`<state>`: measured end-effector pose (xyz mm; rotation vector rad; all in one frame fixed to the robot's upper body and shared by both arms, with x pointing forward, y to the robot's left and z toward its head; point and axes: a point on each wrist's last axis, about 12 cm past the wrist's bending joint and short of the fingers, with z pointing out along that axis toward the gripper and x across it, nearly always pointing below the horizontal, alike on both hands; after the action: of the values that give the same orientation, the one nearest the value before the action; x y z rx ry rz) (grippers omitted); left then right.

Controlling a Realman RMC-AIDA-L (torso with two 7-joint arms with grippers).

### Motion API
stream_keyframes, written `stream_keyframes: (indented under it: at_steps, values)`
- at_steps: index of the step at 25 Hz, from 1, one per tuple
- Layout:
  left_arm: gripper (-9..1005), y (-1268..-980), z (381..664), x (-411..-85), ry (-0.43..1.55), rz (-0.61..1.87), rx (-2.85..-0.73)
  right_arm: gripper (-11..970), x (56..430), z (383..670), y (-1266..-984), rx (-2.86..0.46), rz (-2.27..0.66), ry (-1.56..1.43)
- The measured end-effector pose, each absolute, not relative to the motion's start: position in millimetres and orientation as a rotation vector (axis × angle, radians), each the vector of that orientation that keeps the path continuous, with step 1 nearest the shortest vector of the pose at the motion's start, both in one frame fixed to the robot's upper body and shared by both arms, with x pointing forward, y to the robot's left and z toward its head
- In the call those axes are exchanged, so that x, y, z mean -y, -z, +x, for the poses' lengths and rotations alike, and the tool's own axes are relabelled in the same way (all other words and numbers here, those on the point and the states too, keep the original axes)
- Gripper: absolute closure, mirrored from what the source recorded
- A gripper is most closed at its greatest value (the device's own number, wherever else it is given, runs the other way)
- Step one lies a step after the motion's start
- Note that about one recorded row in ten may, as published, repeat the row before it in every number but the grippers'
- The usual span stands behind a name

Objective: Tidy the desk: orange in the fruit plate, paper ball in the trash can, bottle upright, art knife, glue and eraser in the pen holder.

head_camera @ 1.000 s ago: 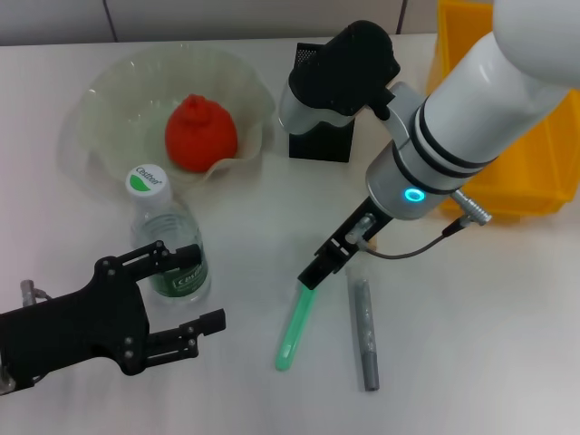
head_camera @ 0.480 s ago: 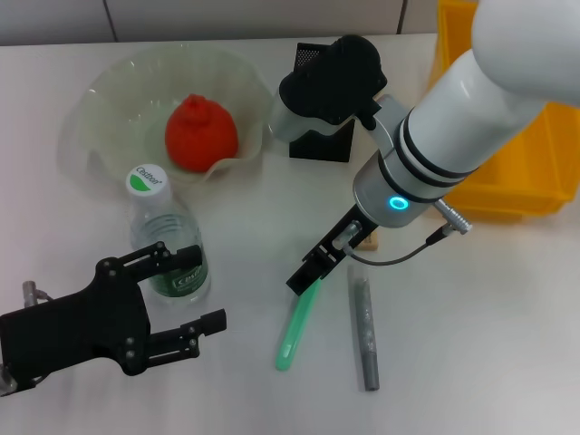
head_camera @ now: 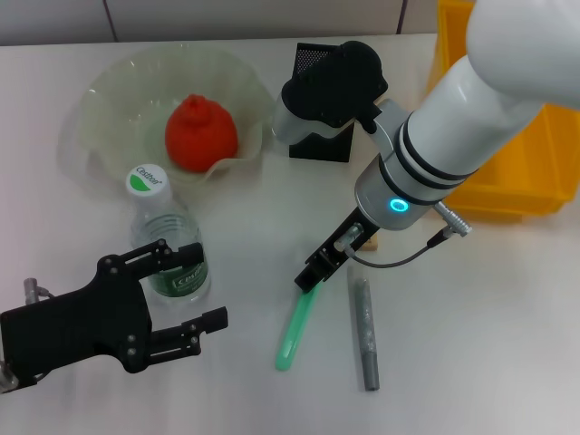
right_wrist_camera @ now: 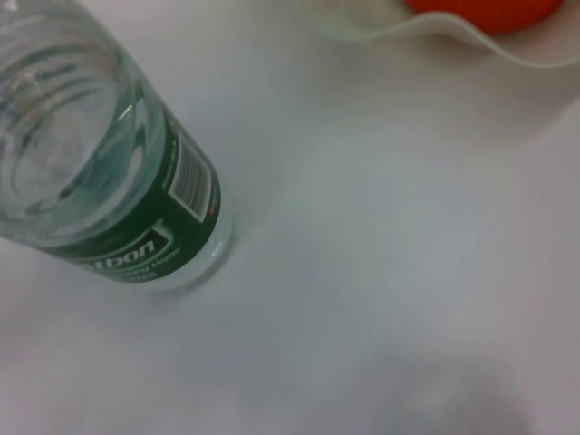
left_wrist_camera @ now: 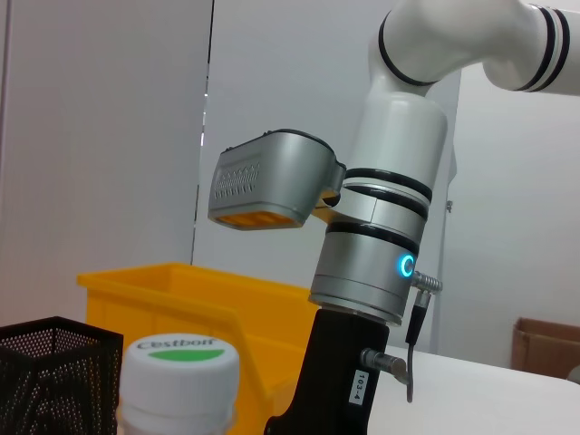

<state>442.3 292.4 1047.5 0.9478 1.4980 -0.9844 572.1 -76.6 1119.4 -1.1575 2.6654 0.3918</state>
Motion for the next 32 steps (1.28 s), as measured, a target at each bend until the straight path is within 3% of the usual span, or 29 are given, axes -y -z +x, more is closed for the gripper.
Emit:
stream_keyframes:
  at_steps: [3,9,14,19,22,32]
  values:
    - [211,-1047.5,442.4,-292.5,0.984,0.947,-1.498,207,76.7,572.2,-1119.5,-2.666,-1.156,-0.393]
    - [210,-1047.6,443.0,-293.2,0.98,0.948,-1.5,404,75.3,571.4,-1119.9,-2.668,-1.148,-0.421]
    - [210,-1047.6,443.6,-293.1,0.977,0.948,-1.501,475,75.1,571.3,-1119.2,-2.667,-1.144,-0.437]
    - [211,-1047.6,443.7,-293.2,0.977,0.948,-1.502,468,74.2,571.1,-1119.3,-2.656,-1.15,-0.437]
    - [211,-1047.7,443.8,-293.0,0.977,0.949,-1.501,393,73.9,571.1,-1119.1,-2.65,-1.145,-0.445]
    - [210,-1048.0,444.6,-292.5,0.978,0.951,-1.499,364,72.9,572.2,-1116.7,-2.65,-1.11,-0.48]
